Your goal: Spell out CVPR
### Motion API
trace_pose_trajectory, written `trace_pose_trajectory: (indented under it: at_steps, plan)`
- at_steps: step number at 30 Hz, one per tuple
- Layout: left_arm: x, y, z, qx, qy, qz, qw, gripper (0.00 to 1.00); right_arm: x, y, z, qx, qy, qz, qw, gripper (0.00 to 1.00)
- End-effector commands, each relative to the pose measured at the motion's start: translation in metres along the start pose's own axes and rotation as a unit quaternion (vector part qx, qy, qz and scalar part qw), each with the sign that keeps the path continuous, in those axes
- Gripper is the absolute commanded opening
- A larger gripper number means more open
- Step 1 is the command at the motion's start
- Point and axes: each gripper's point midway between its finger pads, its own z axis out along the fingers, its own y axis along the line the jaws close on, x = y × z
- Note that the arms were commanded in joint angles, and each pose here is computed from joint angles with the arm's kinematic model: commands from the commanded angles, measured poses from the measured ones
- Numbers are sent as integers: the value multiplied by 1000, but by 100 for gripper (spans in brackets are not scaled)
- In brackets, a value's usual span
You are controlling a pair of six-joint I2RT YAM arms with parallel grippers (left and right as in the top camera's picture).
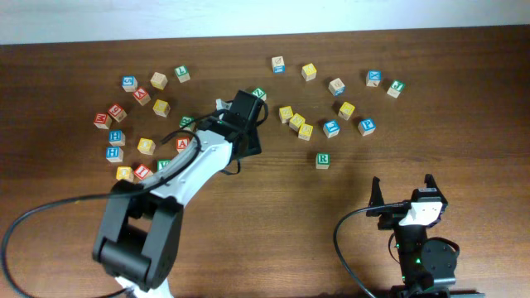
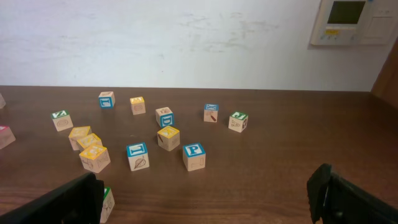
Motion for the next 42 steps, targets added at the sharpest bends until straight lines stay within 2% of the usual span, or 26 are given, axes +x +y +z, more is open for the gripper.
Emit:
trace_pose_trajectory:
  at_steps: [1,5,10,13,16,20,23,26,30,35,38,42]
  plan:
    - [7,2,19,-15,9,-50,999,60,4,-1,0,3,3,-2,1000,98]
    - [13,-4,36,-8,18,-48,999,61,4,-1,0,3,3,-2,1000,98]
    - [4,-1,40,-21,-5,-49,999,46,4,-1,0,3,3,-1,1000,98]
    - [11,1,49,-26,6,-47,999,45,4,-1,0,3,3,-2,1000,98]
    - [16,0,54,-25,16,-41,999,37,4,-1,0,3,3,-2,1000,98]
    - [14,-1,53,-24,14,-38,999,36,4,-1,0,3,3,-2,1000,98]
    - [13,-1,48,-22,13,-39,999,28,4,-1,0,3,3,-2,1000,98]
    - [5,-2,28,-14,2,-41,999,28,4,-1,0,3,3,-2,1000,98]
    - [-12,-2,-23,9,-28,-48,998,28,4,-1,0,3,3,-2,1000,98]
    - [10,22,-65,-17,8,-25,1000,30,4,-1,0,3,3,-2,1000,98]
    - [15,22,-59,-19,21,-3,1000,39,4,-1,0,3,3,-2,1000,98]
    - [4,-6,-26,26,9,-11,1000,44,4,-1,0,3,3,-2,1000,98]
